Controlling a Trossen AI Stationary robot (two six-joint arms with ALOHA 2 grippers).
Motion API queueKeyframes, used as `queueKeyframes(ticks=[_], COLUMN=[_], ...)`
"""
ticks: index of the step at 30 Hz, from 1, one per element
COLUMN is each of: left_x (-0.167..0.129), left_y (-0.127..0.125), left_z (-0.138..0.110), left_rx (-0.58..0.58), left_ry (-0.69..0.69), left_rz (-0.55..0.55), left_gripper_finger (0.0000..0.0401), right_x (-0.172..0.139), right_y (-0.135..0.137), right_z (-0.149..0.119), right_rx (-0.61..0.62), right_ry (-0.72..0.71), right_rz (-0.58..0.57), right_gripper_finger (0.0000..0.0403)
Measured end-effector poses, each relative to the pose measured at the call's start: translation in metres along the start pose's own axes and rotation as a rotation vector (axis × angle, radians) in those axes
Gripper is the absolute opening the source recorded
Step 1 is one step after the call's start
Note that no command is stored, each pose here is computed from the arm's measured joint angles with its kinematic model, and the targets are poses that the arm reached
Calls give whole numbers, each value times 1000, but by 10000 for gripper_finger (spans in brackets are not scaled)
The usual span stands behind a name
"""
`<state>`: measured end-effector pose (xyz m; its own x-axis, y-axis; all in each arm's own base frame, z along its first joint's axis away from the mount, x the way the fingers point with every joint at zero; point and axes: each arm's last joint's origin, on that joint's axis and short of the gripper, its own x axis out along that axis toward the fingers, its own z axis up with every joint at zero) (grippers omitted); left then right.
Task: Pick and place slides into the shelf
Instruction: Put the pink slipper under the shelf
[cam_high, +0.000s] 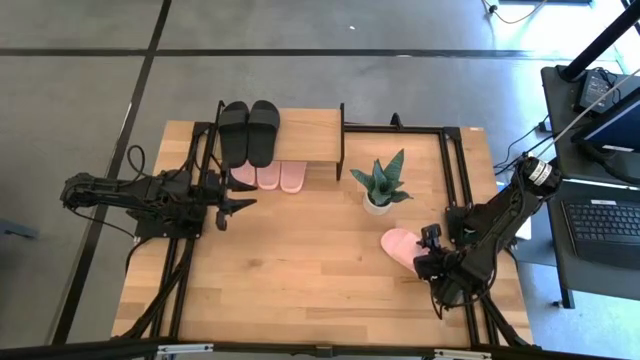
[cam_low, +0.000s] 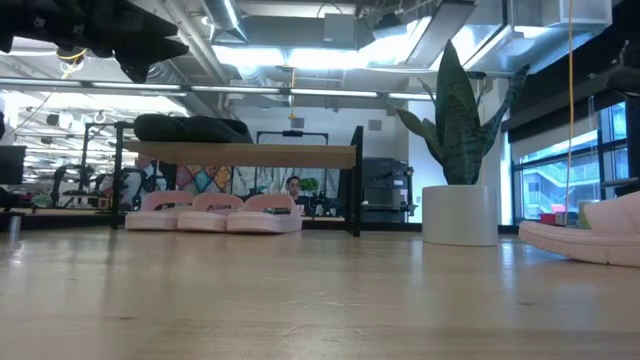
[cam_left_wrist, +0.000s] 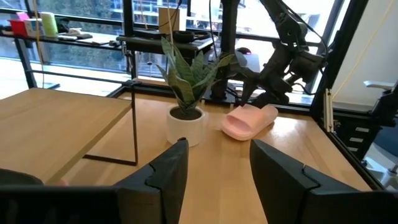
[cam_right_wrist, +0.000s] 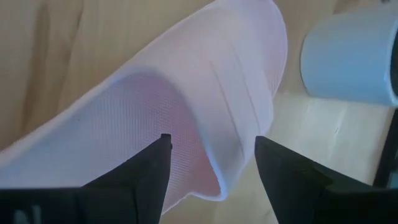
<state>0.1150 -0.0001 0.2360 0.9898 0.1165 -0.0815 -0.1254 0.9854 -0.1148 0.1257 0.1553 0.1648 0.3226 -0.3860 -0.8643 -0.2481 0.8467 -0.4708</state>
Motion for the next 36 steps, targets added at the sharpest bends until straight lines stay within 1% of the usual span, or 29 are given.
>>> queueKeyframes(ticks=[2,6,10,13,17,23,24,26,30,33,36], left_x=[0,0,0,0,0,0,0,0,0,0,0], left_y=[0,1,0,0,0,0,0,0,0,0,0], left_z=[0,0,0,0,0,0,0,0,0,0,0], left_rx=[0,0,0,0,0,0,0,0,-1,-27,-71], left_ry=[-1,-2,-2,-2,-2,-2,-2,-2,-2,-2,-2], left_rz=[10,17,17,16,16,16,16,16,16,15,14], left_gripper_finger=[163,163,163,163,163,163,163,163,163,163,163], right_x=[0,2,4,5,7,8,8,8,6,-1,-15], right_y=[0,-3,-7,-10,-11,-11,-11,-10,-13,-17,-26], right_z=[0,2,5,6,7,8,8,10,18,30,47], right_rx=[-38,-76,-68,-52,-44,-20,-13,12,121,160,224], right_ry=[-1,2,-25,-15,-1,29,31,27,17,-4,-38], right_rz=[0,-8,-65,-65,-55,-3,9,29,52,78,110], right_gripper_finger=[232,232,230,211,154,35,20,16,18,12,12])
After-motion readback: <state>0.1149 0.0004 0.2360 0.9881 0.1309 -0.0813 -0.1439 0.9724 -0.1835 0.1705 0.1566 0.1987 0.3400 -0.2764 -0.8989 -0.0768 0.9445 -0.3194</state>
